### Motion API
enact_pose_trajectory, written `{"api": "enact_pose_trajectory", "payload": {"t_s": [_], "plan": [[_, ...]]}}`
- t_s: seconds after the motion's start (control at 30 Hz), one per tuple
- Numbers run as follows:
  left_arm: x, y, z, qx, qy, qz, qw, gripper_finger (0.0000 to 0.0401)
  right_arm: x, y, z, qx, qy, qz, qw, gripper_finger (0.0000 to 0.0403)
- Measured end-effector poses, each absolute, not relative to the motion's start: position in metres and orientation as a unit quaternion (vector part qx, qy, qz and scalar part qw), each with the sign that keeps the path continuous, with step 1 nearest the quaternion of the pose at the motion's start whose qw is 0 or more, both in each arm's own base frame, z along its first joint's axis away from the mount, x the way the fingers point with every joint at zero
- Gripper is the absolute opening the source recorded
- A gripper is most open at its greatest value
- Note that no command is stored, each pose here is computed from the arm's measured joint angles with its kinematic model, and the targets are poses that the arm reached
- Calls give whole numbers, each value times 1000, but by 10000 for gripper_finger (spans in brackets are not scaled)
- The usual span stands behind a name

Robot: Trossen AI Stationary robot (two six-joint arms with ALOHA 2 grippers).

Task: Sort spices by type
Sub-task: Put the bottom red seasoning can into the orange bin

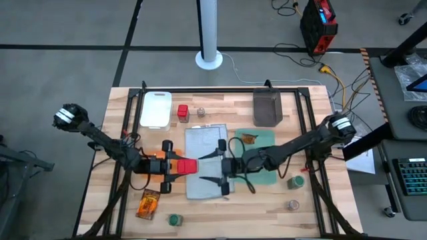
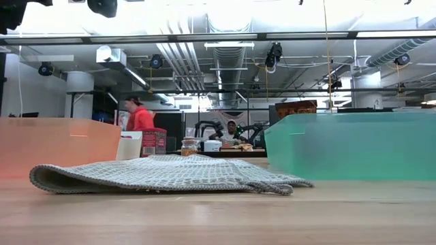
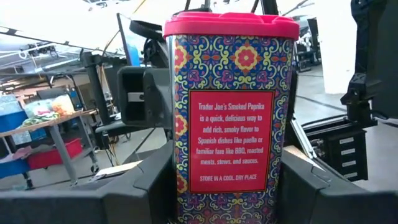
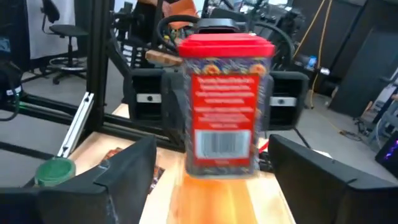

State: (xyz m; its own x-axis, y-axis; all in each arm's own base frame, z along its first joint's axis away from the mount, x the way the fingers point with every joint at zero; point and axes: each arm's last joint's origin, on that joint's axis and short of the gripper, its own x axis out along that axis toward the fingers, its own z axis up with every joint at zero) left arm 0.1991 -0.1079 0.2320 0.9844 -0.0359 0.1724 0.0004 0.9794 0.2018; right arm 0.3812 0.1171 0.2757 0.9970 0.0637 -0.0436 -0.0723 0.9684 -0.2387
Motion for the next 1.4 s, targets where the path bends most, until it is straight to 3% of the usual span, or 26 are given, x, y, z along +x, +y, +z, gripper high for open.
{"api": "enact_pose_trajectory", "payload": {"t_s": [0.3, 0.43, 0.67, 0.87, 1.07, 1.13, 1.23, 1.4], "plan": [[200, -109, 234, 100, -90, -9, 991, 180, 399, 117, 280, -107, 28, 24, 994, 329], [200, -109, 234, 99, -90, -10, 991, 180, 400, 110, 280, -107, 29, 17, 994, 291], [200, -109, 235, 96, -90, -9, 991, 180, 403, 102, 280, -115, 25, 61, 991, 180], [200, -108, 233, 86, -81, 4, 993, 183, 403, 101, 279, -118, 27, 62, 991, 173], [200, -107, 230, 63, -58, 20, 996, 331, 402, 99, 275, -128, 61, 39, 989, 173], [199, -106, 231, 55, -52, 29, 997, 361, 397, 98, 276, -136, 91, 24, 986, 173], [195, -104, 234, 50, -48, 32, 997, 375, 388, 96, 283, -134, 140, 10, 981, 173], [189, -100, 242, 58, -37, 30, 997, 360, 369, 95, 281, -117, 227, 8, 967, 173]]}}
